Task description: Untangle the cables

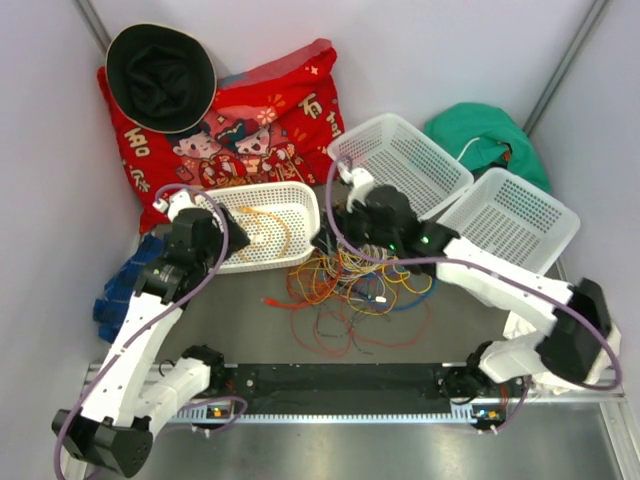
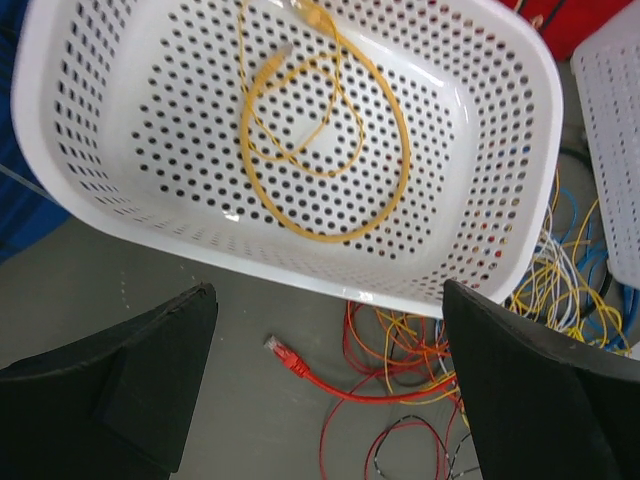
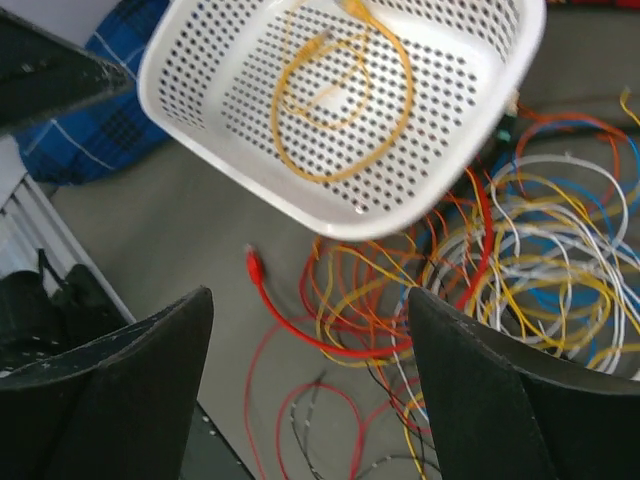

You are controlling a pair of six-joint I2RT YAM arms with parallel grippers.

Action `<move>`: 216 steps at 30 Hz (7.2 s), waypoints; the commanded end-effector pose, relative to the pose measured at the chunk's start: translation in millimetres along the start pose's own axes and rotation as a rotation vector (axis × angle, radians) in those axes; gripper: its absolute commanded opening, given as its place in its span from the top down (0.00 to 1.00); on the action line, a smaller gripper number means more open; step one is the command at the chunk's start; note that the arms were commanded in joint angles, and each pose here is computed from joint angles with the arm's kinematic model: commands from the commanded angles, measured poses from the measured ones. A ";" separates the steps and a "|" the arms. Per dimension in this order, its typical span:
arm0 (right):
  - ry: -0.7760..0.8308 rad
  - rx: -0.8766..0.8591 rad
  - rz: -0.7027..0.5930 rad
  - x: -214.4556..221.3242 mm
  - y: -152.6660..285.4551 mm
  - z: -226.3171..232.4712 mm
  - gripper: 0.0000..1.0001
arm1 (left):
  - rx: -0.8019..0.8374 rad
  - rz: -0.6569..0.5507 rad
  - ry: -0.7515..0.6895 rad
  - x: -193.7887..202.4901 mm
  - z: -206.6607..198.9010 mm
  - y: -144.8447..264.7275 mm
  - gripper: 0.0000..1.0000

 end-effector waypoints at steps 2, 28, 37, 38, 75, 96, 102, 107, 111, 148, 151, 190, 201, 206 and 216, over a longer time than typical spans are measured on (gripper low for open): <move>-0.062 0.121 0.109 93.4 14.7 -32.1 0.24 | 0.119 0.114 0.030 30.2 -20.5 -10.7 0.03; 0.093 0.212 -0.008 100.0 -99.9 -67.7 0.39 | 0.056 0.164 -0.088 65.4 -23.8 -0.2 0.03; 0.007 0.238 -0.111 79.8 -54.1 -67.0 1.00 | 0.081 0.147 -0.072 62.1 -26.5 3.0 0.03; 0.003 0.241 -0.095 83.3 -42.9 -65.7 1.00 | 0.088 0.146 -0.068 62.2 -27.6 2.9 0.03; -0.131 0.088 -0.333 -56.5 241.6 13.3 1.00 | 1.165 0.377 -0.358 163.3 -247.7 98.9 0.01; -0.163 0.004 -0.429 -76.8 294.1 25.9 1.00 | 1.043 0.265 -0.373 168.2 -246.1 57.0 0.91; -0.186 0.008 -0.423 -61.5 292.7 21.4 1.00 | 1.127 0.203 -0.342 130.1 -270.4 94.4 1.00; -0.195 -0.001 -0.429 -60.0 294.9 22.0 1.00 | 1.112 0.172 -0.360 115.3 -270.8 102.6 0.73; -0.194 0.007 -0.431 -59.1 296.7 20.3 1.00 | 1.092 0.126 -0.363 105.3 -266.6 103.0 1.00; -0.155 0.170 -0.293 13.2 255.8 -17.3 0.28 | 0.199 -0.249 -0.179 -109.1 -196.4 46.4 1.00; -0.147 0.175 -0.281 16.3 251.9 -18.3 0.28 | 0.127 -0.250 -0.150 -116.8 -165.3 27.9 1.00; -0.110 0.624 0.106 141.5 133.4 -105.6 0.16 | 0.300 0.152 -0.250 112.3 -144.7 -1.8 0.02; -0.255 0.779 0.185 157.1 52.1 -159.8 0.19 | 0.301 0.166 -0.262 118.3 -124.3 12.6 0.02; -0.270 0.816 0.191 158.5 16.5 -177.2 0.19 | 0.287 0.169 -0.253 120.3 -110.0 14.2 0.03; -0.317 0.681 0.222 162.1 -16.4 -173.5 0.88 | 0.276 0.143 -0.254 111.3 -94.4 21.4 0.03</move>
Point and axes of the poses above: each gripper's point midway between its finger pads, its own y axis back along the fingers, its own z axis along the line the jaws close on, x = y × z, the point moved 1 cm from there along y, back along the fingers, and after that the axes turned 9 degrees about y, right-handed, at the moved point
